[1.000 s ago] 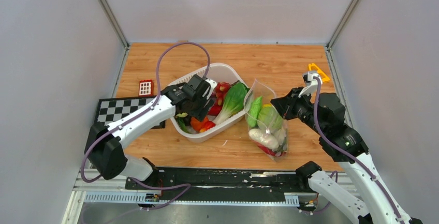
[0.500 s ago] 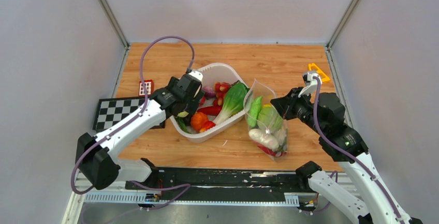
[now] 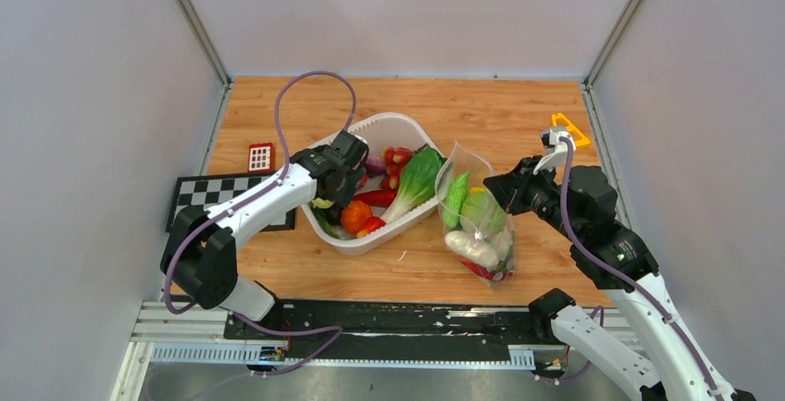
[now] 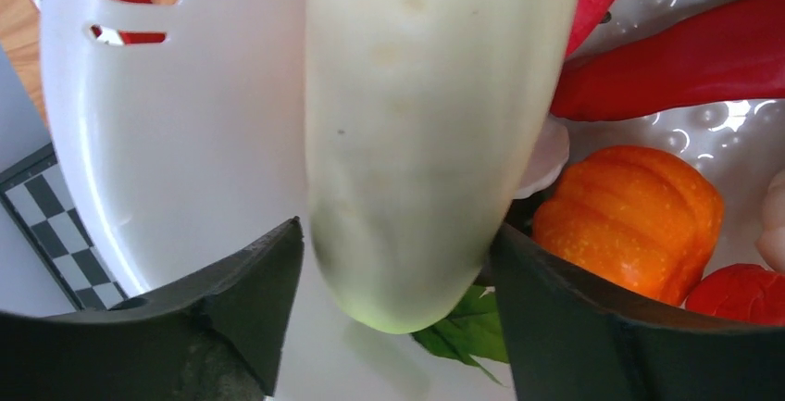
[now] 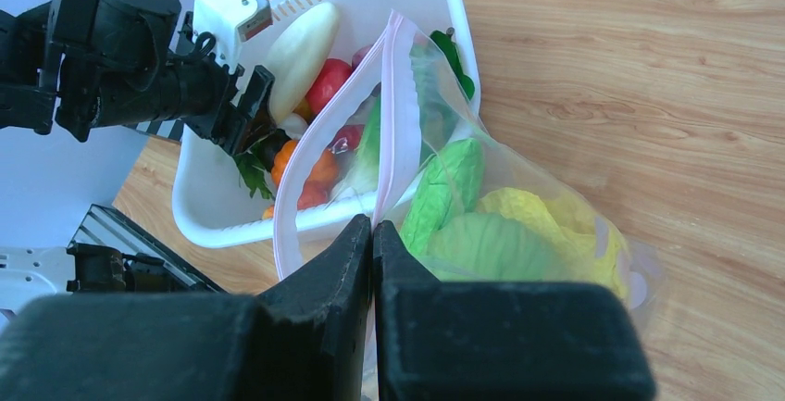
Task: Place the food in the zip-top bag and seal the zipper
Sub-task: Adjust the fake vegetable in the bin, then pick up the fake vegetable from the bin.
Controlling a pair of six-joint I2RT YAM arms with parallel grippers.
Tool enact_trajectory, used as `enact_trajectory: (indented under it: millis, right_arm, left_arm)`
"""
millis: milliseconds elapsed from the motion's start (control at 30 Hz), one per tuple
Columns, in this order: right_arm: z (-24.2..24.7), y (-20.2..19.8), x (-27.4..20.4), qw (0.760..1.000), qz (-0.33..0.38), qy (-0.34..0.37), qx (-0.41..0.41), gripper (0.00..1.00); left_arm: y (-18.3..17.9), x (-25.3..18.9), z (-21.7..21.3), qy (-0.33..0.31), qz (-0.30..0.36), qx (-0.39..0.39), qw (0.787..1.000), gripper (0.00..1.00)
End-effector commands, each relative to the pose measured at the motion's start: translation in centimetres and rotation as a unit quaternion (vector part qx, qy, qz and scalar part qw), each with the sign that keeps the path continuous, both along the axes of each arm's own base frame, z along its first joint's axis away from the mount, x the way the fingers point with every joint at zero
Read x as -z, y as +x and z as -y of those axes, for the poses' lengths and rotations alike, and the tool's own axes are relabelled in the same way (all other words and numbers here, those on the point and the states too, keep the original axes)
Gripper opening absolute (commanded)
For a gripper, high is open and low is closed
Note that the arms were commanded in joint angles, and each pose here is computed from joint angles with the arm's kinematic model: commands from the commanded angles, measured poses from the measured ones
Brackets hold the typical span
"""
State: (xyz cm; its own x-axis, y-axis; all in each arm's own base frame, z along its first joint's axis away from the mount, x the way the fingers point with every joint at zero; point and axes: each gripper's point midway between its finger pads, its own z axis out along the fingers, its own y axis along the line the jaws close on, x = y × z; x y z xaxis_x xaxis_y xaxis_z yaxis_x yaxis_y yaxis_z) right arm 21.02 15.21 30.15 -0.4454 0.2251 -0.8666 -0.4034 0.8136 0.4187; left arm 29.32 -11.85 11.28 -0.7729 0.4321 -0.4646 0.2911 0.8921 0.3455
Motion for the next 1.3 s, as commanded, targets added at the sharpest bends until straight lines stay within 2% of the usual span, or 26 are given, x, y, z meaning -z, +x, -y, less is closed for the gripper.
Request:
enact_trajectory:
  millis: [0,67,167,367,500,633,767,867,1067,1267]
  right_arm:
    - [-0.2,0.1,-1.2,1.000,0.021,0.018,0.000,0.06]
    - [-0.2,0.1,-1.3,1.000,0.021,0.017,0.000,0.06]
    - [-0.2,0.1,-1.2,1.000,0.021,0.016,-0.001,0.06]
    - [-0.4,0.2,-1.1,1.000,0.019,0.017,-0.003,0.06]
    - [-0.6,0.3,-1.1,1.000,0.018,0.022,-0.006,0.06]
    - [-0.8,0.3,-1.1,1.000,0.017,0.023,-0.009,0.06]
    - [-0.9,0.5,-1.1,1.000,0.017,0.021,-0.010,0.06]
    - [-1.0,0.6,-1.1,1.000,0.016,0.022,-0.011,0.06]
    - [-1.1,0.7,-1.1,1.000,0.016,0.022,-0.013,0.06]
    - [-1.2,0.8,-1.1,1.000,0.017,0.021,-0.014,0.06]
  left_arm:
    - [1.2,-0.4,1.3,-0.035,0.017,0.000,0.999,0.69]
    - [1.1,-0.8,1.8,-0.050,0.017,0.003,0.999,0.53]
    - [0.6,-2.9,3.9,-0.117,0.028,0.046,0.992,0.42]
    - [-1.1,-8.2,9.6,-0.286,0.050,0.139,0.947,0.39]
    - [-2.1,-7.7,12.4,-0.351,0.009,0.158,0.923,0.42]
    - [-3.1,-4.3,13.6,-0.360,-0.060,0.151,0.919,0.48]
    - [-3.1,-3.2,13.1,-0.343,-0.064,0.139,0.927,0.74]
    - [-2.8,-4.4,12.4,-0.330,-0.041,0.144,0.932,0.77]
    - [-1.7,-5.5,9.7,-0.269,-0.001,0.122,0.955,0.81]
    - [-3.5,-2.5,10.1,-0.263,-0.064,0.148,0.951,0.82]
